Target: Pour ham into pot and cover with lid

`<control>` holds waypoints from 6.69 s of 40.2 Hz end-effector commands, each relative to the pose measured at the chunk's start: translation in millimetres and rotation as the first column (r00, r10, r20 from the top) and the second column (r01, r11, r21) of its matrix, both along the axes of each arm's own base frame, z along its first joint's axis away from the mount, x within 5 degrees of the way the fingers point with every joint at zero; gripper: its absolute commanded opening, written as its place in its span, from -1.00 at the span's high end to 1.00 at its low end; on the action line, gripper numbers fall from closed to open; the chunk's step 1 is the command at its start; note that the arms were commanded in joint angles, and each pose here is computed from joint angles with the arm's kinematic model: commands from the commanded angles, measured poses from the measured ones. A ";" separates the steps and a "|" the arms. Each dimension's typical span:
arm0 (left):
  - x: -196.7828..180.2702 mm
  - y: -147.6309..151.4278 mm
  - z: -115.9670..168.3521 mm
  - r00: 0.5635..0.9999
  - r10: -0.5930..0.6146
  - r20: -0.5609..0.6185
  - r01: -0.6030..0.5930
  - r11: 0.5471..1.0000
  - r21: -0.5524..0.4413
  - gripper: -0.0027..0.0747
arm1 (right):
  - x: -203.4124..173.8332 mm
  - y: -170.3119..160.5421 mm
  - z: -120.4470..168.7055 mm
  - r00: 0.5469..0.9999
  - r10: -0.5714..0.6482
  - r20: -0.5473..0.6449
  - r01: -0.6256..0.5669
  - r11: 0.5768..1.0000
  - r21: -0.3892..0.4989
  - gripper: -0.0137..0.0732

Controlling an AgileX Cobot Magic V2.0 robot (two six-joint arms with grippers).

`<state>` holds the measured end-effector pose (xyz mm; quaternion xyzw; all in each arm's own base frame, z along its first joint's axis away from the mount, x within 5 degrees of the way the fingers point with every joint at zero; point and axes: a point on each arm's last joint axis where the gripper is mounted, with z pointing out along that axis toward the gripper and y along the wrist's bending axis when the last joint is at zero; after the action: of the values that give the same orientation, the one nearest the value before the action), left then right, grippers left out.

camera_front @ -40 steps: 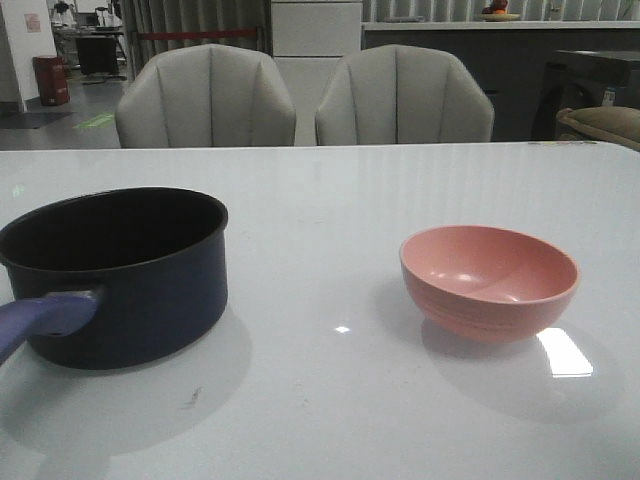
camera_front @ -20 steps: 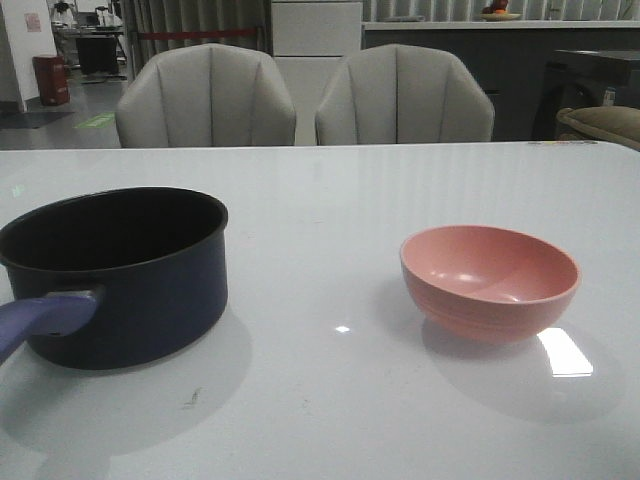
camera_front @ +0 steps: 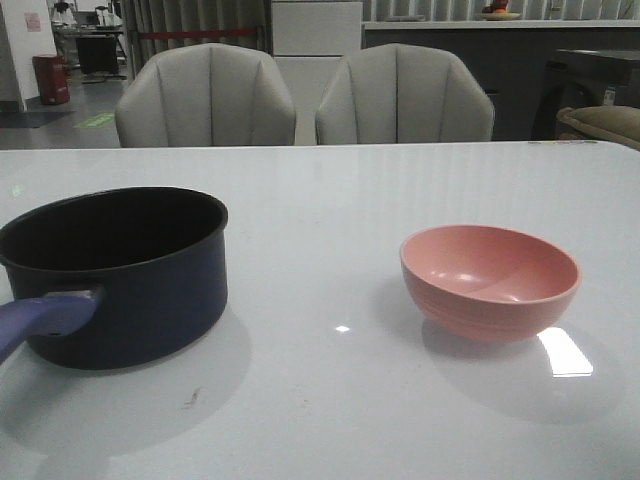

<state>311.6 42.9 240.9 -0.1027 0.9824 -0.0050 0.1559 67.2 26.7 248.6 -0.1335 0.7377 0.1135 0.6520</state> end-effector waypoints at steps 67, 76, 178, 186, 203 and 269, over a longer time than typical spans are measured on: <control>49.3 9.6 -24.6 0.996 0.010 -0.088 -0.011 1.000 -0.016 0.07 | 1.5 -3.1 14.7 0.995 -0.038 0.087 0.036 0.999 0.027 0.34; 48.9 9.6 -0.1 1.000 0.009 -0.012 -0.009 1.000 -0.005 0.07 | 1.5 -3.1 14.7 0.995 -0.038 0.087 0.036 0.999 0.027 0.34; 32.5 -175.0 63.6 0.840 -0.539 0.060 0.540 0.841 -0.012 -0.46 | 1.5 -3.1 14.7 0.995 -0.038 0.087 0.036 0.999 0.027 0.34; 33.1 -175.2 64.5 0.840 -0.538 0.067 0.540 0.842 -0.010 -0.66 | 1.5 -3.1 14.7 0.995 -0.038 0.087 0.036 0.999 0.027 0.34; 17.4 -169.4 121.7 0.813 -0.540 0.218 0.547 0.836 0.031 -0.66 | 1.5 -3.1 14.7 0.995 -0.038 0.087 0.036 0.999 0.027 0.34; -267.4 -61.7 55.5 0.267 -0.291 0.919 0.392 0.904 0.172 0.64 | 1.5 -3.1 14.7 0.995 -0.038 0.087 0.036 0.999 0.027 0.34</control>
<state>44.3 -18.7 281.2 0.1320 0.7464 -0.1286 0.6395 67.2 26.6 248.8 -0.1340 0.7371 0.1125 0.6528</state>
